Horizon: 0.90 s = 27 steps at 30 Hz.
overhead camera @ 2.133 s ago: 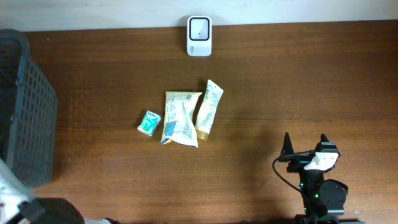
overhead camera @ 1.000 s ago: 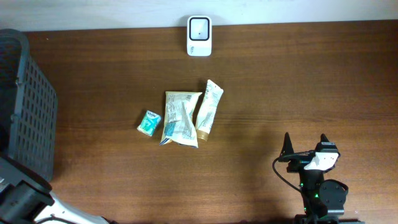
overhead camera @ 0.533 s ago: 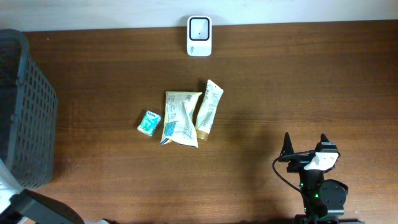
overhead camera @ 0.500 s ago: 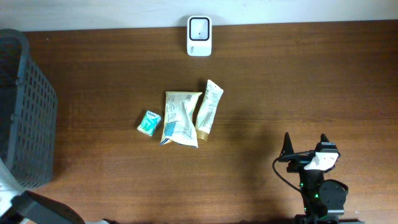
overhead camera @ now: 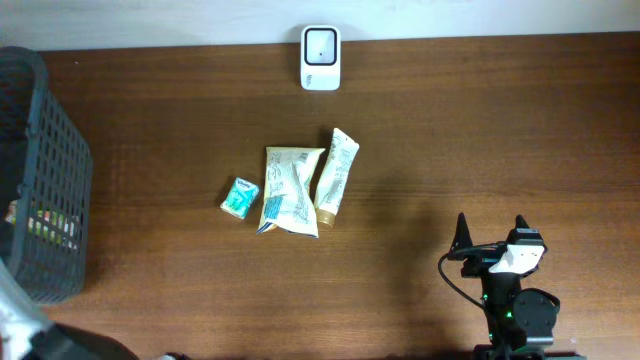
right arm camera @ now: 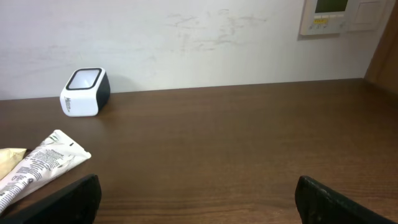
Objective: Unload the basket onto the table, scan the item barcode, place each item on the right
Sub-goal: 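Reach the left gripper into the basket and grasp a green tea pouch, then carry the green tea pouch with the left gripper and drop it right of the tube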
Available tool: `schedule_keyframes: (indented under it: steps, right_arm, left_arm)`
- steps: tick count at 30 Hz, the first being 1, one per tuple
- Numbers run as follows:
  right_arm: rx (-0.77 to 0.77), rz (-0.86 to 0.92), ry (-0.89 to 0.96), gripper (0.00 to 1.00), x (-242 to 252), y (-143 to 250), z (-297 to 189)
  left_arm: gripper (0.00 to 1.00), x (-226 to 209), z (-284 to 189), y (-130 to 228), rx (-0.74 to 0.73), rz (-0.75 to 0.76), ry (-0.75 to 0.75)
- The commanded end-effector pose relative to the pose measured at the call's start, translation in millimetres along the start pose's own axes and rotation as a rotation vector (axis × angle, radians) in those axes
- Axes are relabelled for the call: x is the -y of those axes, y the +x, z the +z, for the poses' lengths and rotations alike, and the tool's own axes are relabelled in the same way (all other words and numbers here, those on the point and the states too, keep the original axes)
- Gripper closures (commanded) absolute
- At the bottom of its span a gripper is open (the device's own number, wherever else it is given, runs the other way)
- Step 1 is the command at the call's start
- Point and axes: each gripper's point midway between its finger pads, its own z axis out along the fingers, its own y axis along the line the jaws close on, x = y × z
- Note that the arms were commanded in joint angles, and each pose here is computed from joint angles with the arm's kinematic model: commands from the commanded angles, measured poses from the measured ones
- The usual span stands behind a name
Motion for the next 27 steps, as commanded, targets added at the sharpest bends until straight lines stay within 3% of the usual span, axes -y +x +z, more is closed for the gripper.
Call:
schedule_keyframes:
  steps: [1,4,7,9,10,11,12,14,16,17,18,21,23,25,27]
  right_arm:
    - [-0.005,0.004,0.008,0.01,2,3,0]
    - [-0.005,0.004,0.008,0.01,2,3,0]
    - [-0.005,0.004,0.008,0.01,2,3,0]
    - [-0.006,0.004,0.008,0.01,2,3,0]
    - [-0.005,0.004,0.008,0.01,2,3,0]
    - [-0.005,0.004,0.008,0.01,2,3,0]
    - [-0.006,0.004,0.008,0.01,2,3,0]
    - [-0.005,0.004,0.008,0.02,2,3,0]
    - [-0.005,0.004,0.008,0.01,2,3,0]
    - [-0.005,0.004,0.008,0.01,2,3,0]
    - [-0.005,0.004,0.008,0.01,2,3,0]
    - [-0.005,0.004,0.008,0.01,2,3,0]
    - [-0.005,0.004,0.008,0.01,2,3,0]
    - [-0.006,0.004,0.008,0.01,2,3,0]
    - [-0.005,0.004,0.008,0.01,2,3,0]
  left_arm:
    - [0.18,14,57,57,-0.194,0.016,0.038]
    - [0.01,41,102,110,-0.338,-0.001,0.142]
    - [0.01,53,142,178,-0.513,-0.085,0.134]
    - [0.01,57,154,198,-0.552,-0.085,0.134]
    - [0.09,57,157,199,-0.549,-0.085,0.134]
    - [0.36,58,159,200,-0.547,-0.085,0.134]
    - [0.81,58,159,201,-0.549,-0.085,0.134]
    - [1.00,58,159,201,-0.549,-0.085,0.134]
    - [1.00,57,158,194,-0.536,-0.086,0.133]
    - [1.00,56,155,185,-0.523,-0.087,0.133]
    - [1.00,53,146,153,-0.459,-0.093,0.139]
    - [1.00,41,87,29,-0.171,-0.115,0.173]
    - [1.00,43,2,-75,0.121,-0.116,0.296]
    - [1.00,49,-87,-138,0.354,-0.083,0.418]
    - [1.00,68,-181,-164,0.524,-0.016,0.581]
